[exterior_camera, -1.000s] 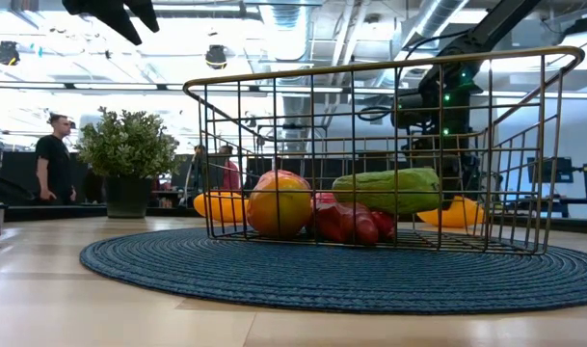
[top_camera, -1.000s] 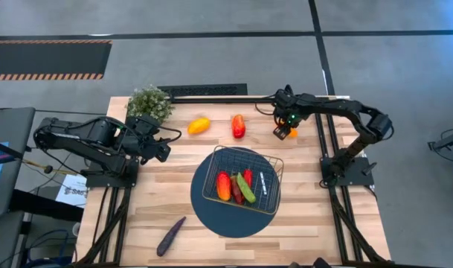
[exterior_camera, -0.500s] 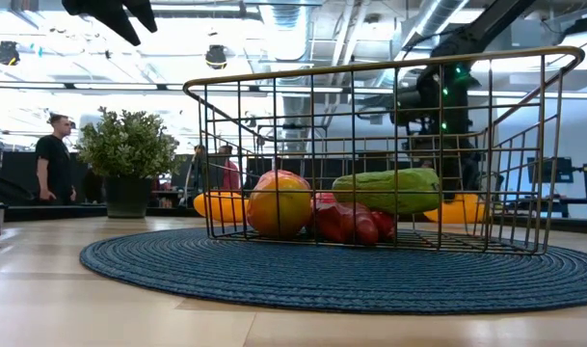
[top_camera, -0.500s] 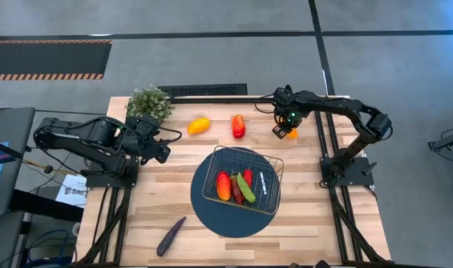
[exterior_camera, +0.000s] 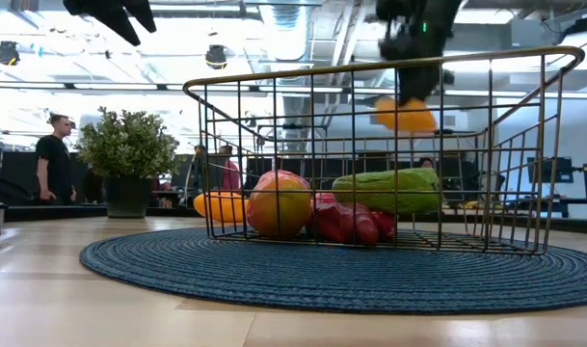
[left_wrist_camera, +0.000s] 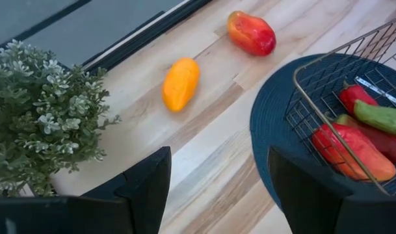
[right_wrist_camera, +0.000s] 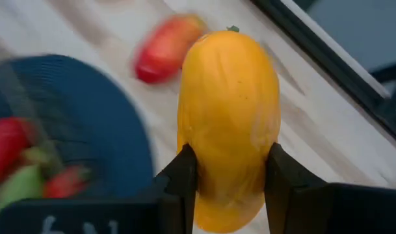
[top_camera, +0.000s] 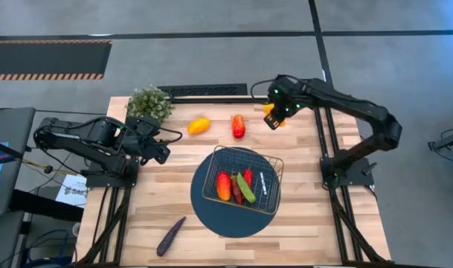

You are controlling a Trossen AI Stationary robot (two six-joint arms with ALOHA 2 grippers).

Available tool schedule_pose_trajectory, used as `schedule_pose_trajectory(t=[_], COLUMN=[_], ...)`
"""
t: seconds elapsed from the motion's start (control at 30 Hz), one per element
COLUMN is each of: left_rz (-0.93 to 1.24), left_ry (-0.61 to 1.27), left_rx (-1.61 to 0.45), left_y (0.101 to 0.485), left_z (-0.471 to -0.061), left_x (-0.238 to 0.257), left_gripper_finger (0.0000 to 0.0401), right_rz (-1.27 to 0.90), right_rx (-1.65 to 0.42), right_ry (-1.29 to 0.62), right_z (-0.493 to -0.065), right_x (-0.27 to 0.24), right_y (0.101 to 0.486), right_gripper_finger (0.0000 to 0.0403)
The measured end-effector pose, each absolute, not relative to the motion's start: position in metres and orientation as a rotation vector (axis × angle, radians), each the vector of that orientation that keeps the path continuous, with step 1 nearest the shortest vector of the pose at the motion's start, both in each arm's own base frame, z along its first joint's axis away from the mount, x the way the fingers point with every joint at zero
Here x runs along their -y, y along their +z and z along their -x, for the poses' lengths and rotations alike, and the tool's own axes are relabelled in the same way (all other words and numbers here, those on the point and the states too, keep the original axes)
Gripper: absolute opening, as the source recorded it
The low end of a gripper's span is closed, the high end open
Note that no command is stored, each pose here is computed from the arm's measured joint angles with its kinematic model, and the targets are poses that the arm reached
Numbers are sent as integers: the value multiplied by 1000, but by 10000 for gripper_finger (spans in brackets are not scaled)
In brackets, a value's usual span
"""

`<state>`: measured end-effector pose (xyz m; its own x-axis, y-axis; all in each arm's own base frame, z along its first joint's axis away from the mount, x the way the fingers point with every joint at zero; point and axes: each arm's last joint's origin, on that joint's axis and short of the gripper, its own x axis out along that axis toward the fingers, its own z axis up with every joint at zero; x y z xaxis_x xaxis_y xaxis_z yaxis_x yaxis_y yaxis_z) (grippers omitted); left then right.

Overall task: Build produce basket
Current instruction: Put the right yellow mango into the gold wire basket

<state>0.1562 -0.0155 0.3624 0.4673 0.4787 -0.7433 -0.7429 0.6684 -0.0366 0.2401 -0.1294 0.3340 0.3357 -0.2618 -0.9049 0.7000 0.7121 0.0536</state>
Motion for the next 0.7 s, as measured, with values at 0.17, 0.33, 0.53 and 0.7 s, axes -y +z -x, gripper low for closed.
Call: schedule_pose_trajectory(t=[0.17, 0.33, 0.53, 0.7], left_rz=[372, 374, 378, 358], left_ry=[766, 765, 752, 742], left_rx=[-777, -778, -789, -797], left_y=[362, 362, 362, 362], left_z=[-156, -156, -156, -156], left_x=[15, 16, 16, 16], left_gripper_finger=[240, 240, 240, 240], right_rz=[-490, -613, -769, -865], right_rx=[-973, -1001, -1058, -1111], right_ry=[-562, -541, -583, -658], right_z=[-252, -264, -283, -301], right_x=[84, 39, -7, -37], right_y=[357, 352, 334, 311], right_gripper_finger=[119, 118, 118, 118])
